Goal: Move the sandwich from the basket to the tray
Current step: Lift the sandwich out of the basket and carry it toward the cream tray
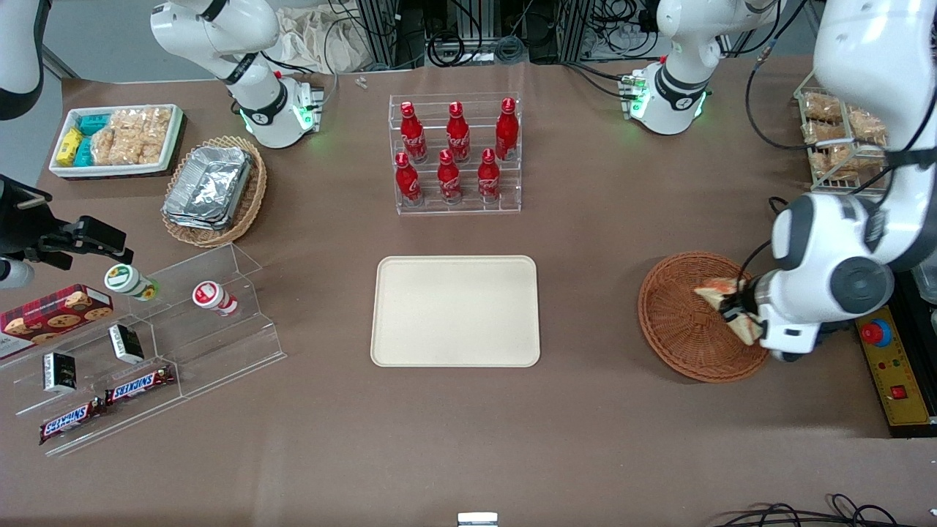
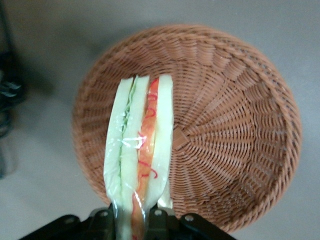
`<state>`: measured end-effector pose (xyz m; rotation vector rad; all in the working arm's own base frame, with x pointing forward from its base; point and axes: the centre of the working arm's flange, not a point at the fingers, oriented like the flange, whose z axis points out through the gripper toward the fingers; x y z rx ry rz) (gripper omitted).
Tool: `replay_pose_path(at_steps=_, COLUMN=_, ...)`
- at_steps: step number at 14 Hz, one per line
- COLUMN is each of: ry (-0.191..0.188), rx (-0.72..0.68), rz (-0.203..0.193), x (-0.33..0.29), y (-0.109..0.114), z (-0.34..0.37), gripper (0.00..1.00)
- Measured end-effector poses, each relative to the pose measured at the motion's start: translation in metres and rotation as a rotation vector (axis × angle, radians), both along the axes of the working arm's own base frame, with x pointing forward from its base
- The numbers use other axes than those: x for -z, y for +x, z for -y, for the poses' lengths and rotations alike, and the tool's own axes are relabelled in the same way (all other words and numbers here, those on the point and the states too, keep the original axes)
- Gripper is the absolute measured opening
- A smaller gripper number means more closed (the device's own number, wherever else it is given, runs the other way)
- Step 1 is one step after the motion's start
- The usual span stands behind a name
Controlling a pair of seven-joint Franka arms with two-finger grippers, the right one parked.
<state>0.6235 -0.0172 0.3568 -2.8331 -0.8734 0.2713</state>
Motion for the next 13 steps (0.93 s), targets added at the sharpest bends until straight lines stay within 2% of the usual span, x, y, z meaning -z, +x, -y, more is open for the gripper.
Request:
replay_pose_path(at_steps=3, ry=-0.007, rx=0.024, rz=0.001, x=-0.089, y=-0.001, z=0.006, gripper=0.19)
replay_pose_path(at_steps=6, ry=-0.049, rx=0.111, rz=0.054, x=-0.155, y=-0.002, z=0.061, gripper=0.19)
replay_pose_path(at_steps=8, ry=-0.079, rx=0.201, rz=0.066, x=-0.167, y=-0.011, z=0.113, gripper=0.19)
replay_pose_path(at_steps=12, ry=-0.136, rx=0.351, rz=0.025, x=-0.145, y=-0.028, z=0.199, gripper=0.19)
replay_pose_path(at_steps=13, ry=-0.154, rx=0.381, rz=0.026, x=-0.133, y=-0.029, z=0.218, gripper=0.19)
